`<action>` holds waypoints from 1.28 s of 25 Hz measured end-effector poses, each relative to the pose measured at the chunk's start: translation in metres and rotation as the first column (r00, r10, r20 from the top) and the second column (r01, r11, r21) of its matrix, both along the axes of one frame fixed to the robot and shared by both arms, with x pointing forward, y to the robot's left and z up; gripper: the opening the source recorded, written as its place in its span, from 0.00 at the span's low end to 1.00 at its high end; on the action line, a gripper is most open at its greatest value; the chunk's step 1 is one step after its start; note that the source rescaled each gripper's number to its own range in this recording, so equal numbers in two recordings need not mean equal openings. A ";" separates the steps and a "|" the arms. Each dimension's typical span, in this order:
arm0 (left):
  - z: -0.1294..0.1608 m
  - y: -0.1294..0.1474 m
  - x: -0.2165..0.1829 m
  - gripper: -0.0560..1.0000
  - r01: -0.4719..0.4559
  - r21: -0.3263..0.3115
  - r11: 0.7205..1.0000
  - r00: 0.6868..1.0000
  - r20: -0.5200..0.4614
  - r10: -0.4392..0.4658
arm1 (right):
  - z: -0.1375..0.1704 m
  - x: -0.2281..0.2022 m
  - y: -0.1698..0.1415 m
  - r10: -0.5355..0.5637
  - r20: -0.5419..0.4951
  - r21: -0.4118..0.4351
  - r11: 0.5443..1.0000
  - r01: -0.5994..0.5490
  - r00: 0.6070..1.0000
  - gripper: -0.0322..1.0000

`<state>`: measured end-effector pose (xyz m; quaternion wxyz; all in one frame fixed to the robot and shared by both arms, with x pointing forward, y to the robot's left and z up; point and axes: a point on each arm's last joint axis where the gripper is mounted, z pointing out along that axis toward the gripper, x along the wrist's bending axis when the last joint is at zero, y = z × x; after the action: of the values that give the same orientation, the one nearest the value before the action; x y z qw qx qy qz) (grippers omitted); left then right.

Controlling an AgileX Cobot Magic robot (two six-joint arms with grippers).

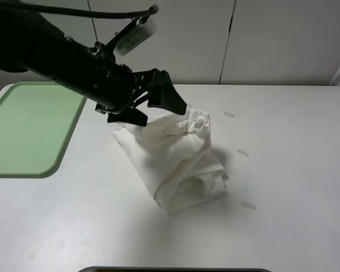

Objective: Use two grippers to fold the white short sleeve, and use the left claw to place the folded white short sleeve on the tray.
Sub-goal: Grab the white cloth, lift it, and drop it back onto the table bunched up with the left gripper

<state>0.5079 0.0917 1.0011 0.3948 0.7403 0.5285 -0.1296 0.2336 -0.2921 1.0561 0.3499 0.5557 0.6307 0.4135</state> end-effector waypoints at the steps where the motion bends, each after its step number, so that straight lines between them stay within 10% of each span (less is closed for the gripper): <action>1: -0.005 0.007 -0.001 0.94 -0.018 0.000 1.000 0.999 -0.045 0.018 | 0.000 0.000 0.000 0.000 0.000 0.000 1.000 0.000 1.000 1.00; 8: -0.030 0.042 -0.011 0.94 -0.089 -0.015 0.996 0.961 -0.265 0.082 | 0.000 0.000 0.000 0.000 0.000 0.000 1.000 0.000 1.000 1.00; 32: -0.085 0.029 0.031 0.93 -0.254 -0.014 0.967 0.957 -0.152 0.249 | 0.000 0.000 0.000 0.000 -0.001 0.000 1.000 0.000 1.000 1.00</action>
<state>0.5393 0.1206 0.9157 0.3799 0.6486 0.6441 -0.1420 0.2337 -0.2921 1.0558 0.3496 0.5559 0.6309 0.4132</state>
